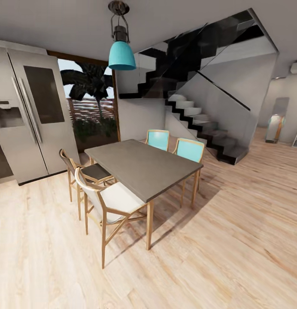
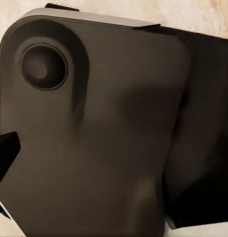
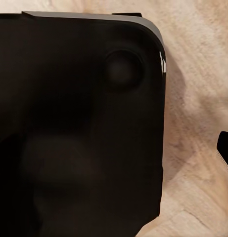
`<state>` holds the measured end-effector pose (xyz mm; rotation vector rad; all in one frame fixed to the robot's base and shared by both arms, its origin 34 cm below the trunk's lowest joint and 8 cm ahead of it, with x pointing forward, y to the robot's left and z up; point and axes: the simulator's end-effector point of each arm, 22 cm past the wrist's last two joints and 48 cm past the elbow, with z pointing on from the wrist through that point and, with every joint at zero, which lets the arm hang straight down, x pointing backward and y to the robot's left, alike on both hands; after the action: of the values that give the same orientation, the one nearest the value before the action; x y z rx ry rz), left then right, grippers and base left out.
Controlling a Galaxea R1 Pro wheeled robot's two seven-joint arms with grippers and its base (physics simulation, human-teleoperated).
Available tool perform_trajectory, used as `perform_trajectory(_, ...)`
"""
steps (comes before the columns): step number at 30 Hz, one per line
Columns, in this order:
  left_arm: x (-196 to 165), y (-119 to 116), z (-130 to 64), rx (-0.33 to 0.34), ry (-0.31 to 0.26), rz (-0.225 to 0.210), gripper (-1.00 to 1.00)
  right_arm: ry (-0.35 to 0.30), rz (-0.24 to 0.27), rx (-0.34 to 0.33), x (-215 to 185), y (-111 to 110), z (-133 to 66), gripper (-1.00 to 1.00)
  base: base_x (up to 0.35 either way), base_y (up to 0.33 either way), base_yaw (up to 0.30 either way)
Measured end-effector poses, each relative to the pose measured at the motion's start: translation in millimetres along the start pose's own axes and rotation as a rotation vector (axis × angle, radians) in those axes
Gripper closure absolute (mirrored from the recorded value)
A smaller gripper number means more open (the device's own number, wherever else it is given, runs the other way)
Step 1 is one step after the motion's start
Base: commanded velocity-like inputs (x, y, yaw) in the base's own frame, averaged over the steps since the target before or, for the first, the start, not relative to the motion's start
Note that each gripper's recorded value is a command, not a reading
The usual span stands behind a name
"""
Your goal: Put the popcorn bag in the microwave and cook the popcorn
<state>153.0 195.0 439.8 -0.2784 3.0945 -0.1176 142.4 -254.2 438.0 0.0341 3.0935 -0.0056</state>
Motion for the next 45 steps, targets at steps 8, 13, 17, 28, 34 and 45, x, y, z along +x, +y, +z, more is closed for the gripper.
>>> perform_trajectory(8,-7,-26,-0.7,0.033,-0.048,-0.002,-1.0,0.001,0.001,-0.002,0,1,0.0,-1.0,0.0,0.0,0.27)
perform_trajectory(13,-8,-28,-0.9,0.036,-0.057,-0.002,-1.0,0.002,0.002,-0.001,0,1,0.0,-1.0,0.0,0.0,0.27)
perform_trajectory(17,-8,-28,-0.9,0.036,-0.058,-0.001,-1.0,0.001,0.003,0.001,0,0,0.0,-1.0,0.0,0.0,0.27)
perform_trajectory(28,-9,-27,-0.9,0.035,-0.059,-0.001,-1.0,0.001,0.003,0.001,0,0,0.0,-1.0,0.0,0.0,0.27)
perform_trajectory(34,-9,-27,-0.9,0.035,-0.058,-0.001,-1.0,0.001,0.003,0.001,0,0,0.0,-1.0,0.0,0.0,0.27)
perform_trajectory(45,-9,-27,-0.9,0.035,-0.059,-0.002,-1.0,0.0,0.002,0.001,0,0,0.0,-1.0,0.0,0.0,0.27)
